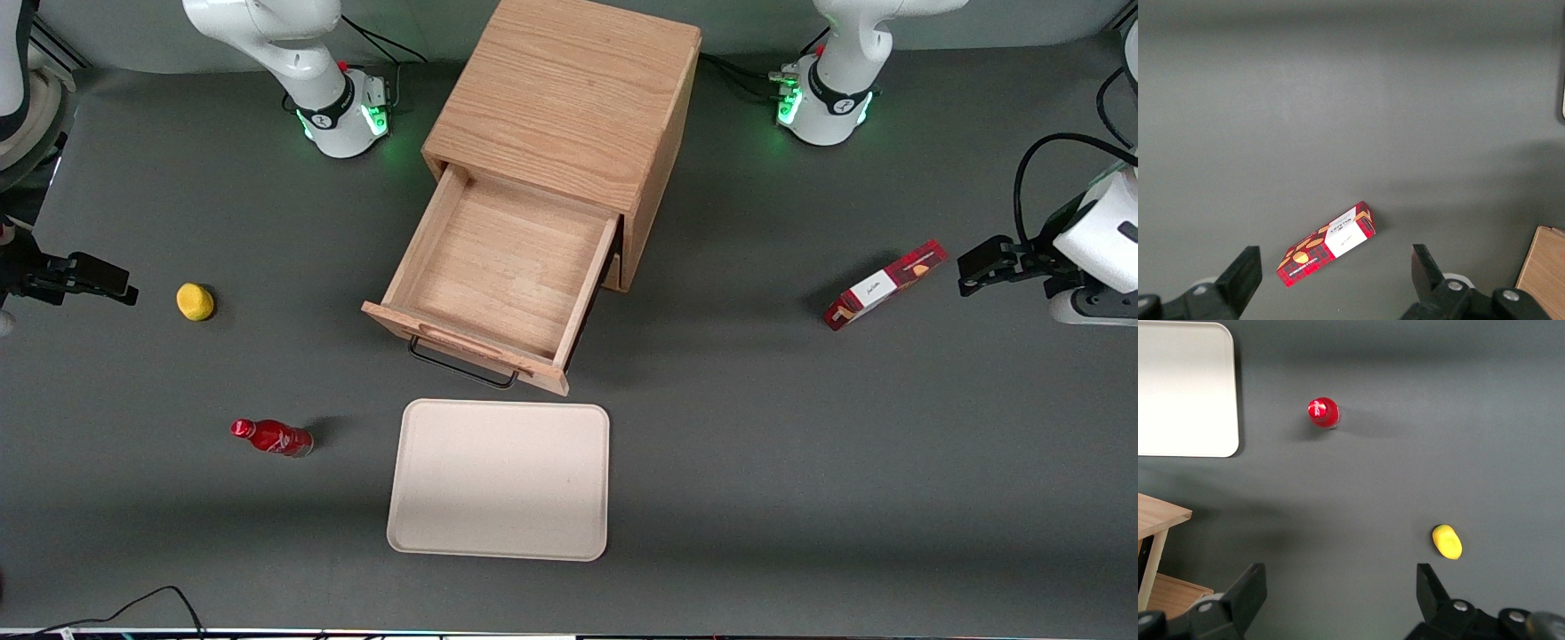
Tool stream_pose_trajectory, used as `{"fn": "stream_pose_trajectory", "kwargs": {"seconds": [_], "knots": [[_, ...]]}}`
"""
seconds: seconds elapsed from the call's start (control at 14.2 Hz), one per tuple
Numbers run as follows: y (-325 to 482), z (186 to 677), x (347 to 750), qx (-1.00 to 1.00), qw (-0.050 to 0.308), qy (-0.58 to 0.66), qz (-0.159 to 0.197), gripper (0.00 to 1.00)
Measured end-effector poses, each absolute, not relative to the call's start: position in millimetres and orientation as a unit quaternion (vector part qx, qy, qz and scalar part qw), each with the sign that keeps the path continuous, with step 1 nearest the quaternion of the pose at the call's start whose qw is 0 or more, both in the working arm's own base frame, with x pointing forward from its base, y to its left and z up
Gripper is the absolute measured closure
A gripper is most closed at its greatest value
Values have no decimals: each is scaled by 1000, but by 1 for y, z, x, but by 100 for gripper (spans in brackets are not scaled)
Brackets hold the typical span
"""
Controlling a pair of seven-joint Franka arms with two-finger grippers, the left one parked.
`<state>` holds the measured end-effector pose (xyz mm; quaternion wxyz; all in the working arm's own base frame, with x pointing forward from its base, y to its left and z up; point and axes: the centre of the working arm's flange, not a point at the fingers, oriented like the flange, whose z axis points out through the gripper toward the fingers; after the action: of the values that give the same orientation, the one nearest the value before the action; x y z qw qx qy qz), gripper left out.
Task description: Close top drawer
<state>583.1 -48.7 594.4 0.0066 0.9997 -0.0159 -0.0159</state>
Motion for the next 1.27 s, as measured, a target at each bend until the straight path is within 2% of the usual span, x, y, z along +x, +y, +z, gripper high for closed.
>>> {"fn": "stream_pose_trajectory", "kwargs": {"seconds": [0.28, 0.49, 0.7, 1.27], "knots": [[36, 621, 594, 998, 0, 67, 16, 0], [104, 625, 609, 992, -11, 126, 29, 0], [145, 622, 625, 985, -4, 168, 34, 0], [176, 587, 641, 922, -4, 388, 10, 0]]}}
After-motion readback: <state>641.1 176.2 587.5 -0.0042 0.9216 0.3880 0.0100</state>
